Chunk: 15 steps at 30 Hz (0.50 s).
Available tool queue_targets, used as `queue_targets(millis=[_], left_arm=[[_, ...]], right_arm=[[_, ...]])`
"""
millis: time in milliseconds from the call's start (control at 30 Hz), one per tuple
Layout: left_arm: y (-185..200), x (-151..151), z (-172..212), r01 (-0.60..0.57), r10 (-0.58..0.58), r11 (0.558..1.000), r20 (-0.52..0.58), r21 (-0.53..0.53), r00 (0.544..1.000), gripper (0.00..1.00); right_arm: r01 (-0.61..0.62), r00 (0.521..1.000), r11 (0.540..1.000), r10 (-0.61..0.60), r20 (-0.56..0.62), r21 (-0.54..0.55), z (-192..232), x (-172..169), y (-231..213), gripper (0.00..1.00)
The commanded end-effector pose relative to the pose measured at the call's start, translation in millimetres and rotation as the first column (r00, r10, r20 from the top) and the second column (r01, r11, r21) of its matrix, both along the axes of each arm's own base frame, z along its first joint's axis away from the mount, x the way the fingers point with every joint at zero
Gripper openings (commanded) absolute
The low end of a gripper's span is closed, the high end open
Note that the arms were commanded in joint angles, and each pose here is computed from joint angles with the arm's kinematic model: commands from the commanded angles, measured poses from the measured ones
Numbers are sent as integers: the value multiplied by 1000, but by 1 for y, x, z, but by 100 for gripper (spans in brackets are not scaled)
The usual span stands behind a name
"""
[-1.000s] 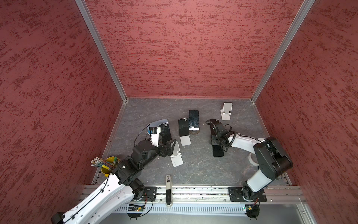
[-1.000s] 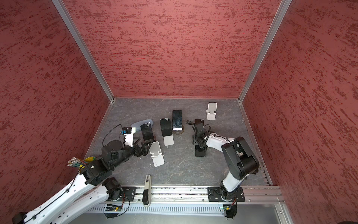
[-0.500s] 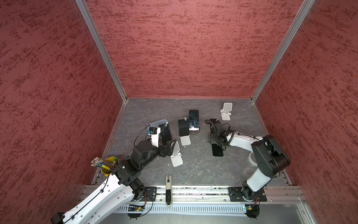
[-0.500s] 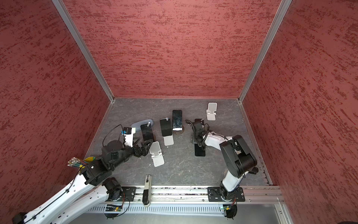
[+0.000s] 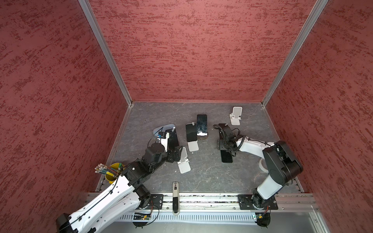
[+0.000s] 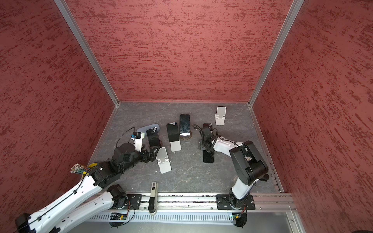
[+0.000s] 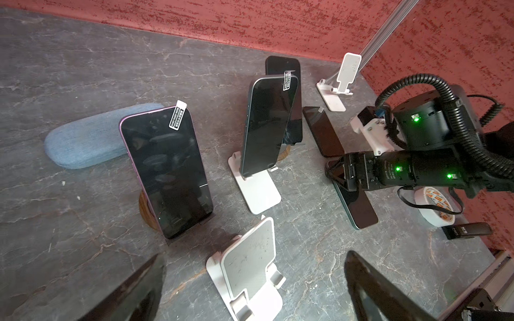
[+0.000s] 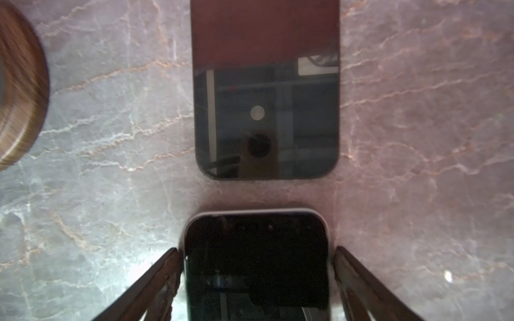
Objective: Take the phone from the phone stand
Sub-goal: 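Lower the held dark phone flat beside the laid phone with the right gripper, then open the right gripper and raise it off the laid phone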
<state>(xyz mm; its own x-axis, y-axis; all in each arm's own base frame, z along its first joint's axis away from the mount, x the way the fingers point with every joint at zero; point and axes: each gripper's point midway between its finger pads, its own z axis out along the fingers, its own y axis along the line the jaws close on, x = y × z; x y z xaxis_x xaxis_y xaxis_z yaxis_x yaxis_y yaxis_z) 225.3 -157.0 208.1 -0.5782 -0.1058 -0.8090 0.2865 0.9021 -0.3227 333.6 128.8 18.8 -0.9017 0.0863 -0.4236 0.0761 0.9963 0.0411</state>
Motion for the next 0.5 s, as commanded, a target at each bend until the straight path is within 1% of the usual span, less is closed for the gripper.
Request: queue_targets(millis=[0,133,467], left_arm=[[5,0,10,-33,33,999,1,-4,999,100],[2,-2,10,-32,32,999,-16,-17,999,99],[0,-1,0,-55,57,998,-91,23,994,99]], right_arm=[[-18,1000,1000,18,11,11,16,0,4,89],[-41,998,999,39,50,27,26,5,8,90],[-115,976,990,98,196,76,63,12,20,91]])
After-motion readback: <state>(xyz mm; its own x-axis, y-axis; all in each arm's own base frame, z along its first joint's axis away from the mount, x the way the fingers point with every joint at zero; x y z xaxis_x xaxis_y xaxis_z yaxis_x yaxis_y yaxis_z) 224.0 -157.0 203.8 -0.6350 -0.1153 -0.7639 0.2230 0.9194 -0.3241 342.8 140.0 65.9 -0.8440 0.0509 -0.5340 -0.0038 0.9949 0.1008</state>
